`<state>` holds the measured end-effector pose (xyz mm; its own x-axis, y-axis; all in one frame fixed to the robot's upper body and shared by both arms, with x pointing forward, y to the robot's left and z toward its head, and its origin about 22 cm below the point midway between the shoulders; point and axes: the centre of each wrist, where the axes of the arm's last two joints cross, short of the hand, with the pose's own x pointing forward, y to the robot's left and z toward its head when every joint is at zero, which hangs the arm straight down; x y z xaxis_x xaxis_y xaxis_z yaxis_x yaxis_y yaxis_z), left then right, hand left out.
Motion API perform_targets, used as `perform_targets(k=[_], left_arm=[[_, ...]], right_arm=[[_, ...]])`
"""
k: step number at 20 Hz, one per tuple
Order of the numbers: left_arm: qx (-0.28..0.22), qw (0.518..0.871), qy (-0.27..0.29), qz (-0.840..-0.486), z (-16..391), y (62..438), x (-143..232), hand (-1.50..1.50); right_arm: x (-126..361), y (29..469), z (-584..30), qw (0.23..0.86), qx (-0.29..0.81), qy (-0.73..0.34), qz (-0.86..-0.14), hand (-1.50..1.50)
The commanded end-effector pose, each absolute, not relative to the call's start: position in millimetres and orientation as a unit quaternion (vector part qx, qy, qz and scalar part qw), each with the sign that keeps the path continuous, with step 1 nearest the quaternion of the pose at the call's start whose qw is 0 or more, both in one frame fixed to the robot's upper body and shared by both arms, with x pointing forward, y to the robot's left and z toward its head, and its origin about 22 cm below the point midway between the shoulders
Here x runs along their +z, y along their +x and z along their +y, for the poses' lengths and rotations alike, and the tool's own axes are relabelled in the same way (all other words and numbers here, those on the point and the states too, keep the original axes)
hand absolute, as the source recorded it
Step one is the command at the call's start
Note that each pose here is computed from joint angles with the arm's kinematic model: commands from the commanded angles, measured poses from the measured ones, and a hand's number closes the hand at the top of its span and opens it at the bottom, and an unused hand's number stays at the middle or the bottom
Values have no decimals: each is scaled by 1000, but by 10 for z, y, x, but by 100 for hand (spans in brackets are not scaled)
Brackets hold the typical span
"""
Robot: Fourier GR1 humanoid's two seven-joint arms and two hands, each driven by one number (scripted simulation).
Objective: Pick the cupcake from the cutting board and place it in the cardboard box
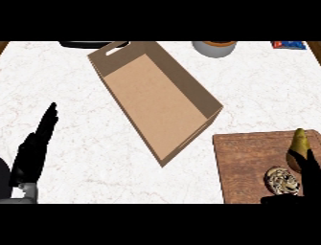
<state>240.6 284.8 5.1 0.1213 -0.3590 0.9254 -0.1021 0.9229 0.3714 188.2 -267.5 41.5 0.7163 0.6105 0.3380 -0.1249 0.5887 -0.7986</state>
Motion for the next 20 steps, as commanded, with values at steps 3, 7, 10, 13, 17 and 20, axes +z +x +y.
perform_targets(k=[3, 7, 10, 13, 17, 20], left_arm=[[-83, 732, 169, -655, 2831, 2540, 23, 0], [-91, 727, 173, -659, 2755, 2360, 89, 0], [-88, 727, 173, -659, 2951, 2428, 135, 0], [-94, 727, 180, -656, 2818, 2366, 97, 0], [-90, 729, 171, -656, 2793, 2515, 139, 0], [-98, 725, 147, -666, 2736, 2535, 116, 0]], right_arm=[[210, 1835, -2682, 832, 238, -398, -306, 150], [271, 1818, -2722, 783, 236, -489, -304, 150], [240, 1746, -2487, 770, 249, -499, -311, 150], [445, 1890, -2552, 751, 231, -524, -329, 150], [478, 2178, -2733, 687, 355, -500, -389, 150], [712, 2493, -2611, 615, 449, -479, -436, 150]])
